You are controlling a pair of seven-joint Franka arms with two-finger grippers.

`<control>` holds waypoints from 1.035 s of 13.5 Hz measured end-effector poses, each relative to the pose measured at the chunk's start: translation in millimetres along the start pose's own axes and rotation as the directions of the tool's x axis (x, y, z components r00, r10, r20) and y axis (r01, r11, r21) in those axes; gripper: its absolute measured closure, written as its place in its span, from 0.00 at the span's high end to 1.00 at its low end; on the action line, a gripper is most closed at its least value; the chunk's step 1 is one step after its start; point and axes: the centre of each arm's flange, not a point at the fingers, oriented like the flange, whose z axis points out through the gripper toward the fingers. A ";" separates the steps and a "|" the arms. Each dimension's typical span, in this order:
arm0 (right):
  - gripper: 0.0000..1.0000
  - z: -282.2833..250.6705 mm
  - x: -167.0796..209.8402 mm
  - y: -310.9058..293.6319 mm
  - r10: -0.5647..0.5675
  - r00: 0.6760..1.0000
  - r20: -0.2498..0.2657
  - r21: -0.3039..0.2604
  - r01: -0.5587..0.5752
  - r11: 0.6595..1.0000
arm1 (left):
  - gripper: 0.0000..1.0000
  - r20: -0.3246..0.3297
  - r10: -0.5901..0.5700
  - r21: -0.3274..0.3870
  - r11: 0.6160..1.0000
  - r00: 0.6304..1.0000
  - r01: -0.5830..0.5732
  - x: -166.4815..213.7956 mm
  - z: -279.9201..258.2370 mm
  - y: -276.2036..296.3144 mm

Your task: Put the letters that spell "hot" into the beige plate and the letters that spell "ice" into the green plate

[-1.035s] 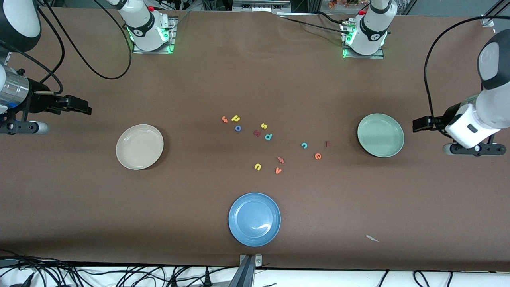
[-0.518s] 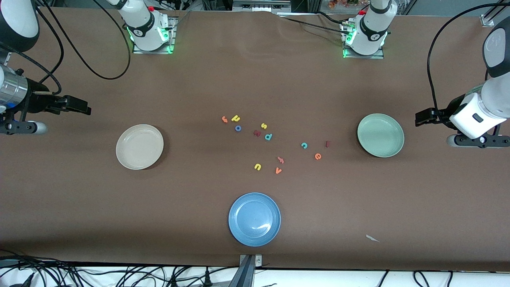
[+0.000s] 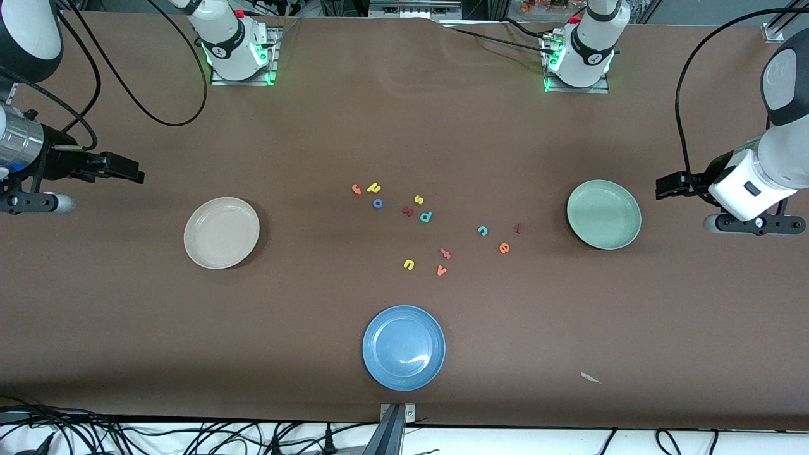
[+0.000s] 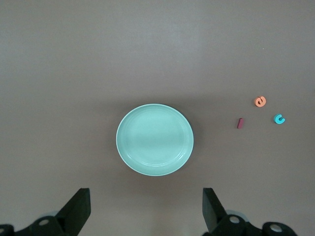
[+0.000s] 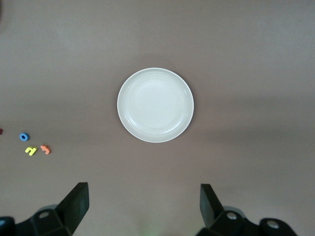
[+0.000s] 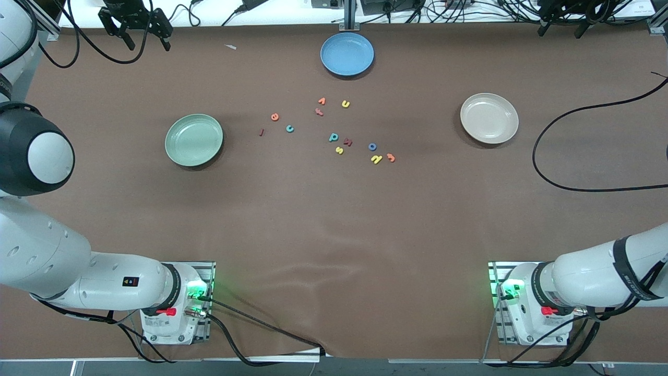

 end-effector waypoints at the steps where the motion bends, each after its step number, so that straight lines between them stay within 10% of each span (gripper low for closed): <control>1: 1.00 -0.8 1.0 -0.2 0.000 1.000 -0.009 0.000 0.000 1.000 | 1.00 0.002 0.000 0.000 1.000 1.000 0.000 0.2 1.0 0.1; 14: 1.00 -2.0 2.6 -6.3 -0.013 1.000 -0.028 -0.015 0.013 1.000 | 1.00 0.021 0.007 0.000 1.000 1.000 -0.007 3.4 11.3 4.4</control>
